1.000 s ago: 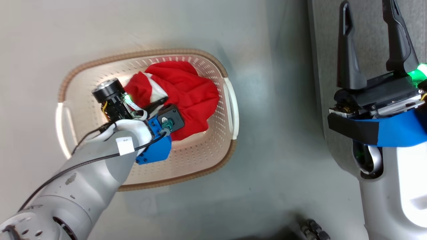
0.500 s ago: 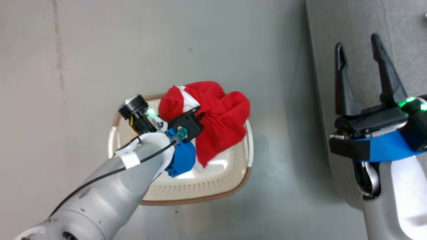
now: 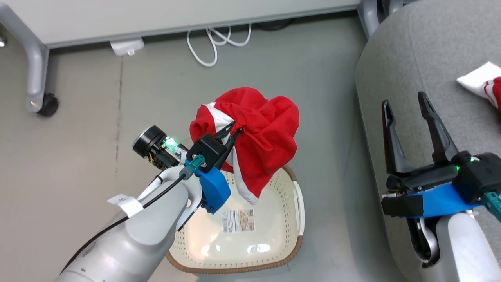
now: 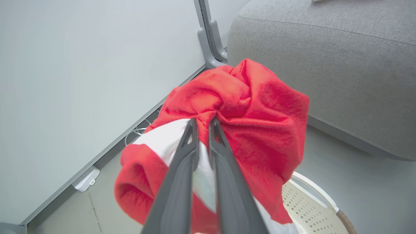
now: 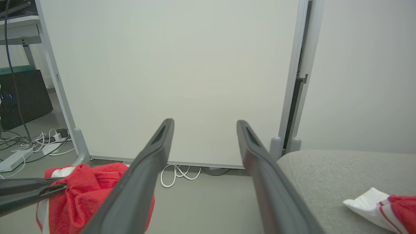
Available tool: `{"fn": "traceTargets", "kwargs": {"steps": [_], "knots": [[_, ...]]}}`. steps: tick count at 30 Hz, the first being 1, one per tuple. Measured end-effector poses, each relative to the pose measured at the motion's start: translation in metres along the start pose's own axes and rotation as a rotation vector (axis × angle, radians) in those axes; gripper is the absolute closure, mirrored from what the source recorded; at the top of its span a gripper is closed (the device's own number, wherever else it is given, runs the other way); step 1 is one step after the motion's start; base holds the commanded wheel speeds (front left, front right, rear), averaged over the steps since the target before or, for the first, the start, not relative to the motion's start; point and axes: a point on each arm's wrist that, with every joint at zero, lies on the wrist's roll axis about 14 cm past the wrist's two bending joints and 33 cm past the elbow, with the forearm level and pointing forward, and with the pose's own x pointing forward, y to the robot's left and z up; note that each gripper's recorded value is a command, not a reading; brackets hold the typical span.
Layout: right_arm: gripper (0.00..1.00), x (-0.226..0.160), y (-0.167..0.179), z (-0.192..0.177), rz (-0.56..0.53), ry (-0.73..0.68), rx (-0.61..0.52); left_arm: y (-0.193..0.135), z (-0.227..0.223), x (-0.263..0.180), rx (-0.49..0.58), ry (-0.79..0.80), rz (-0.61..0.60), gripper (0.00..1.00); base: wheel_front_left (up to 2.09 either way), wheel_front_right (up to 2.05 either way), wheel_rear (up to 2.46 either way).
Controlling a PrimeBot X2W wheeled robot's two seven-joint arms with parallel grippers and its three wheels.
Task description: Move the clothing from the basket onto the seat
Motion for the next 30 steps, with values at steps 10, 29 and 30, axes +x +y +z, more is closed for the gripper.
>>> {"fn": "traceTargets", "kwargs": {"steps": [10, 29, 30], "knots": [[0.00, -0.026, 0.003, 0.029, -0.011, -0.040, 0.008, 0.010, 0.074, -0.030, -0.003, -0.202, 0.106, 1.00, 0.00, 0.00, 0.00], [0.00, -0.049, 0.022, 0.039, 0.018, -0.049, 0.042, 0.020, 0.164, -0.075, -0.020, -0.483, 0.199, 1.00, 0.00, 0.00, 0.00], [0.00, -0.049, 0.023, 0.039, 0.019, -0.047, 0.044, 0.019, 0.164, -0.075, -0.020, -0.484, 0.199, 1.00, 0.00, 0.00, 0.00]]}}
